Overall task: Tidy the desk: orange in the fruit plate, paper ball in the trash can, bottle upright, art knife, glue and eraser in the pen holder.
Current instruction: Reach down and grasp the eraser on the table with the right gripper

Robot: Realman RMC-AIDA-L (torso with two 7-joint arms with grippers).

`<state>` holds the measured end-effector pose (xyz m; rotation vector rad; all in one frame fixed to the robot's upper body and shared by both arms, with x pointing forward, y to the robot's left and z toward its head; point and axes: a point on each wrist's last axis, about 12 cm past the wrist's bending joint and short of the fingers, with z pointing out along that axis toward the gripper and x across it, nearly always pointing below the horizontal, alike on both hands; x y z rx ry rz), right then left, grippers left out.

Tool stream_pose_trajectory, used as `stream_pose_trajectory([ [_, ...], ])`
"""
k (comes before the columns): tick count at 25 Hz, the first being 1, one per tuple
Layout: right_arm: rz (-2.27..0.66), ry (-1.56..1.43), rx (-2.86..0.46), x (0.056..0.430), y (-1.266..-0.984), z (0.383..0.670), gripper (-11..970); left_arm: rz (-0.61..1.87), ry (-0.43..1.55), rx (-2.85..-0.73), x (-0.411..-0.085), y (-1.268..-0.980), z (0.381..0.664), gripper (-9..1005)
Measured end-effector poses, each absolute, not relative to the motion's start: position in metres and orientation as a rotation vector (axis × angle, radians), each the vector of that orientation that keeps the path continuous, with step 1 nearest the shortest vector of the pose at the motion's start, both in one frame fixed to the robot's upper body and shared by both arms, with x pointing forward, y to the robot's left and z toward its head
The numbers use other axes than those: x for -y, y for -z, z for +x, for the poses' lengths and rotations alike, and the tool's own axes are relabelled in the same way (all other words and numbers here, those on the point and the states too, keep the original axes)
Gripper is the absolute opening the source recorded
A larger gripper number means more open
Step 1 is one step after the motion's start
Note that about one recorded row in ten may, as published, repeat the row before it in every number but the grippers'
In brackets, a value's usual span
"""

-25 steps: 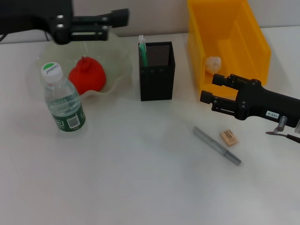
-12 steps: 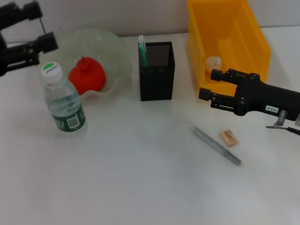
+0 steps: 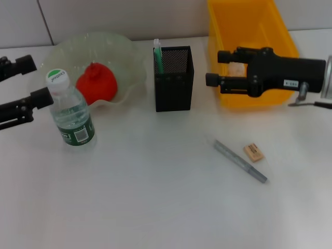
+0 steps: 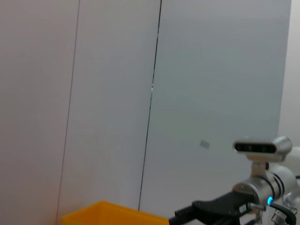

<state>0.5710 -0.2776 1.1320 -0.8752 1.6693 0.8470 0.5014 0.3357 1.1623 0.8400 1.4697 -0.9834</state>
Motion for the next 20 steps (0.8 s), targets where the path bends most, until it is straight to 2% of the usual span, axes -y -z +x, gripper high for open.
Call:
stream_pose_trajectory([
  [1,-0.911,-0.82,-1.693,0.272,-1.144,0.577,738,0.818,0.983,-1.484,-0.338,-1.159,0.497,832],
  [9,-1.038,-0.701,-1.835,0.252,-1.183,0.583,737,0.759,0.96,-1.519,-0.344,-1.144,0.484,832],
  [20,-1.08,-0.544,-1.969,0.232,-1.215,0.572,737,0.786,0.958,-1.563,-0.345,-1.139,0.479,831],
])
